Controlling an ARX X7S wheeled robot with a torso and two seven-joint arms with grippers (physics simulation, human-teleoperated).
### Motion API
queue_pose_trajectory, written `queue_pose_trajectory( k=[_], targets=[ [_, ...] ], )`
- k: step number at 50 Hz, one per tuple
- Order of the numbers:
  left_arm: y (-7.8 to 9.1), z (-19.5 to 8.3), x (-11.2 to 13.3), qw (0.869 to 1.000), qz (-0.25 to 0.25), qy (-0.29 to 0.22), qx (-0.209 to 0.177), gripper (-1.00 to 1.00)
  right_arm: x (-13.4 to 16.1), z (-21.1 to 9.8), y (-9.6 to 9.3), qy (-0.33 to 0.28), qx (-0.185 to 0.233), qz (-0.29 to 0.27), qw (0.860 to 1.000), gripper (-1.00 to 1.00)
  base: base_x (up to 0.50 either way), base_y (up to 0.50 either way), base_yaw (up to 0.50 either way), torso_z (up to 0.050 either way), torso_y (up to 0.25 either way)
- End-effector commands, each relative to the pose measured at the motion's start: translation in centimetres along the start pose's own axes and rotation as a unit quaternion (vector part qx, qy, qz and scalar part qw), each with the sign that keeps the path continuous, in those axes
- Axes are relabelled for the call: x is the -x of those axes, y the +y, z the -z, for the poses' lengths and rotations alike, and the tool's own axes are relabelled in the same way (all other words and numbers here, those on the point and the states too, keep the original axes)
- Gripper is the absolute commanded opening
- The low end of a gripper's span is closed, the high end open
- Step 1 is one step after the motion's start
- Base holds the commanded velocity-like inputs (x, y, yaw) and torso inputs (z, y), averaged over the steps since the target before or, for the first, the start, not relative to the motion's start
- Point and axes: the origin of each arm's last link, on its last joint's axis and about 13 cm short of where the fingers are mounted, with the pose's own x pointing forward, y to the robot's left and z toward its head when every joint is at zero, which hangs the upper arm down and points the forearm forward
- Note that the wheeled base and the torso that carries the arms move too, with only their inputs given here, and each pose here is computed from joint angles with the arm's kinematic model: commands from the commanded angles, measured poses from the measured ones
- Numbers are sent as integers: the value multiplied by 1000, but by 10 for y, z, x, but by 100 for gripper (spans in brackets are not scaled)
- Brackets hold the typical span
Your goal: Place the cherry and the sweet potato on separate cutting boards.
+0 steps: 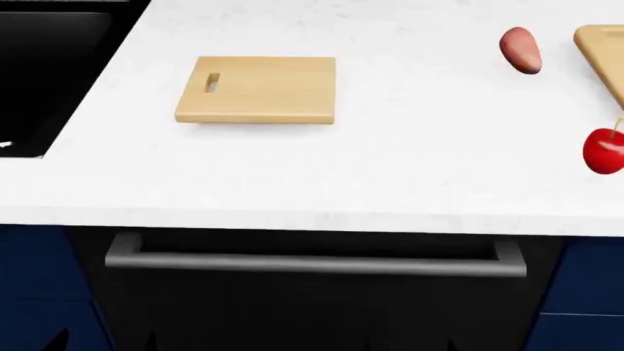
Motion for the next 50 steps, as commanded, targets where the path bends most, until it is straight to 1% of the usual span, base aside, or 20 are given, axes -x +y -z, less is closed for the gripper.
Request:
queue_pose_trajectory(
  k=[1,3,6,7,8,9,10,14,20,30,37,38,44,45,46,49,50],
  targets=[
    [1,0,0,1000,1,-2,2,100,-1,3,4,19,16,-25,999,100,0,0,0,0,0],
    [0,2,1,1000,6,5,4,100,0,6,5,24,16,-31,999,100,0,0,0,0,0],
    [1,1,1,1000,5,-3,-4,100,-1,6,6,27,10,-38,999,100,0,0,0,0,0],
    [0,1,1,1000,10,-3,-17,100,0,6,6,27,16,-43,999,100,0,0,0,0,0],
    [0,2,2,1000,12,2,-10,100,0,6,6,25,17,-45,999,100,0,0,0,0,0],
    [-1,1,1,1000,11,1,-13,100,0,6,6,25,19,-46,998,100,0,0,0,0,0],
    [0,2,1,1000,11,4,-7,100,0,6,6,23,20,-47,998,100,0,0,0,0,0],
    [1,2,1,1000,8,1,-13,100,-1,6,7,26,25,-47,998,100,0,-26,0,0,0],
    [1,0,2,1000,7,1,-6,100,1,4,8,24,28,-43,998,100,0,-500,0,0,0],
    [0,1,1,1000,6,8,-10,100,-1,5,6,25,22,-37,999,100,0,-500,0,0,0],
    [2,1,1,1000,3,7,1,100,-2,5,6,24,22,-33,999,100,0,-500,0,0,0],
    [1,0,1,1000,10,9,16,100,-2,5,6,24,21,-33,999,100,0,-500,0,0,0],
    [0,-1,-1,1000,6,6,6,100,-2,5,6,25,23,-33,999,100,0,-411,0,0,0],
    [0,-1,0,1000,6,9,8,100,-2,6,6,28,23,-31,999,100,0,-27,0,0,0],
    [0,0,0,999,12,20,29,100,-2,7,6,31,21,-31,999,100,0,0,0,0,0],
    [0,0,0,1000,8,18,6,100,-2,7,6,31,19,-29,999,100,0,0,0,0,0],
    [1,0,1,1000,9,18,6,100,-2,7,6,31,18,-28,999,100,0,0,0,0,0]
  ],
)
